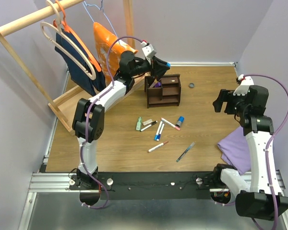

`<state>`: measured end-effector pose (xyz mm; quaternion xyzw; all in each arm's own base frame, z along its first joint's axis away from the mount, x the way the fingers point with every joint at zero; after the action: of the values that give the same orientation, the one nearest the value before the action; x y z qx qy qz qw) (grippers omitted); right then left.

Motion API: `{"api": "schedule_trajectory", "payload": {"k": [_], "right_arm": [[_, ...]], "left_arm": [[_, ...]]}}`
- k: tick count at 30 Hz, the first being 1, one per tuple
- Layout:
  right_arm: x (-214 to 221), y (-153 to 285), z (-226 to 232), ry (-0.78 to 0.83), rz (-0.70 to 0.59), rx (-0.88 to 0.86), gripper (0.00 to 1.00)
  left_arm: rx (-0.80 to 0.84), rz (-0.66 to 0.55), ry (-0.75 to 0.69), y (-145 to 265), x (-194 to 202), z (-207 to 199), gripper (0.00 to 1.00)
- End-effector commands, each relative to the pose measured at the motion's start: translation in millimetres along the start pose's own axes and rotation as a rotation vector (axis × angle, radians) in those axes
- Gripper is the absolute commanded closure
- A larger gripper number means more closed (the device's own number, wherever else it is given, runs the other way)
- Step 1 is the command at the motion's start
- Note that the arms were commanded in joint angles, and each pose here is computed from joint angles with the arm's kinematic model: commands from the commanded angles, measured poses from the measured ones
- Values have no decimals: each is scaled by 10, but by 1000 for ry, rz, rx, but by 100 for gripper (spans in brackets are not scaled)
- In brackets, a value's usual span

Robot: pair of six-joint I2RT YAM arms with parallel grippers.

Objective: Sort the stationery into containers
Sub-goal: Place the pen in the storage box.

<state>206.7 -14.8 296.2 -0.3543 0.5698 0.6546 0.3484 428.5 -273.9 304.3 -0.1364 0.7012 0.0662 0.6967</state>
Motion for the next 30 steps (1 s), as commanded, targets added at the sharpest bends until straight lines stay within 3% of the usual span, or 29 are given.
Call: {"api": "schedule_trajectory", "payload": {"k": [1, 17, 30], "right_arm": [[-163, 57, -46, 0, -36, 26, 7], [-377, -14, -336, -35, -12, 106, 8], [-318, -166, -447, -67, 27, 104, 8]], "left_arm": [[34, -178, -85, -54, -245, 106, 100], [-15, -136, 0, 229, 492, 571, 100], [-14, -74, 80, 318, 1008, 543, 100]]}}
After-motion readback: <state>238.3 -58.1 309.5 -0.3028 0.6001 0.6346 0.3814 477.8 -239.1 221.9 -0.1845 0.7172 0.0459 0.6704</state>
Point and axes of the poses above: each gripper's point midway between its finger pads, its own y axis back along the fingers, its own z axis along the line the jaws close on, x = y × z, the point moved 10 cm from there along y, back along the fingers
